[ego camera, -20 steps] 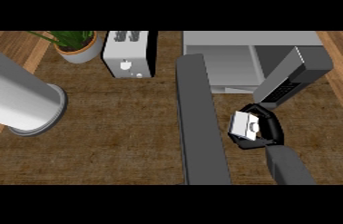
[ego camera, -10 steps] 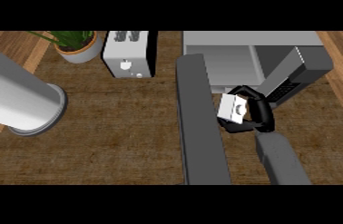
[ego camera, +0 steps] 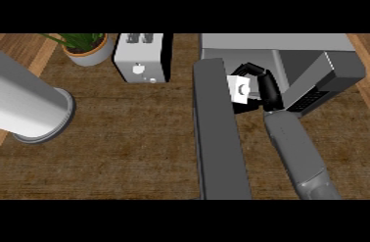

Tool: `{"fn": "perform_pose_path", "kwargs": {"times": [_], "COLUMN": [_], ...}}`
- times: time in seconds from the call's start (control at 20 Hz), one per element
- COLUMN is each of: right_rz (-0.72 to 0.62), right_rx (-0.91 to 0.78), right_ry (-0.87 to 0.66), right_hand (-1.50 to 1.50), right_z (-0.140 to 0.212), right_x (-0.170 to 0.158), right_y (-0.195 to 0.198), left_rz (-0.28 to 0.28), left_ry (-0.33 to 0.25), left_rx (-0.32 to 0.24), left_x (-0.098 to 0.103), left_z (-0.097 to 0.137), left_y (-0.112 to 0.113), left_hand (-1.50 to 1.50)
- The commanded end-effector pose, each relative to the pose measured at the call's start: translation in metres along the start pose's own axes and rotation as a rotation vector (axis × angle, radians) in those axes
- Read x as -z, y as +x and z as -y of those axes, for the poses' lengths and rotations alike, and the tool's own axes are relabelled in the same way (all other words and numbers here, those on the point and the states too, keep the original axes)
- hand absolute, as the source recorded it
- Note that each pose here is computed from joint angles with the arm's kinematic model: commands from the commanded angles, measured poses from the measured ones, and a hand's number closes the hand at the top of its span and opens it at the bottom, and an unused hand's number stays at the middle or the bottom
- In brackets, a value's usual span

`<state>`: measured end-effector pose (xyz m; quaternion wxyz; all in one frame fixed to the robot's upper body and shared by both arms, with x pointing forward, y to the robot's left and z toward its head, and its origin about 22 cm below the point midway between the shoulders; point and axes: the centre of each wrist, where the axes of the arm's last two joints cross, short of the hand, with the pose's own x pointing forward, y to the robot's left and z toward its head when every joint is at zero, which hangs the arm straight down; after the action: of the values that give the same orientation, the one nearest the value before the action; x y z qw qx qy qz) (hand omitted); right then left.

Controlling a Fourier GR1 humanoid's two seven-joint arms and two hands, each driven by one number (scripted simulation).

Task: Pick up the milk, place it into the microwave and close the microwave

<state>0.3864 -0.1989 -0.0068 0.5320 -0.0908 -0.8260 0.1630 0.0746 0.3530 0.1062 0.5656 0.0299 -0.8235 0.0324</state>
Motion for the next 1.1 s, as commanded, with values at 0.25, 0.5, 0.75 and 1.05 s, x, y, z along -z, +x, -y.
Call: {"fn": "perform_pose_path", "kwargs": {"times": [0.25, 0.5, 0.75, 1.05], "right_rz": [-0.052, -0.063, -0.061, 0.002], "right_rx": [-0.181, -0.234, -0.338, -0.495], "right_ry": [-0.071, -0.121, -0.223, -0.264], "right_hand": [1.50, 1.50, 1.50, 1.50], "right_z": [-0.005, 0.015, 0.019, 0.046], "right_x": [0.045, 0.056, 0.057, 0.070], "right_y": [0.007, 0.008, 0.007, 0.014], "left_rz": [0.006, 0.019, 0.019, 0.011], "left_ry": [-0.027, -0.047, -0.043, -0.084], "left_rx": [-0.008, -0.015, -0.021, -0.042], "left_x": [0.019, 0.016, 0.023, 0.026], "left_z": [-0.003, -0.002, -0.001, -0.002], "left_y": [-0.012, -0.012, -0.012, -0.023], "left_hand": [-1.50, -1.50, -1.50, -1.50]}}
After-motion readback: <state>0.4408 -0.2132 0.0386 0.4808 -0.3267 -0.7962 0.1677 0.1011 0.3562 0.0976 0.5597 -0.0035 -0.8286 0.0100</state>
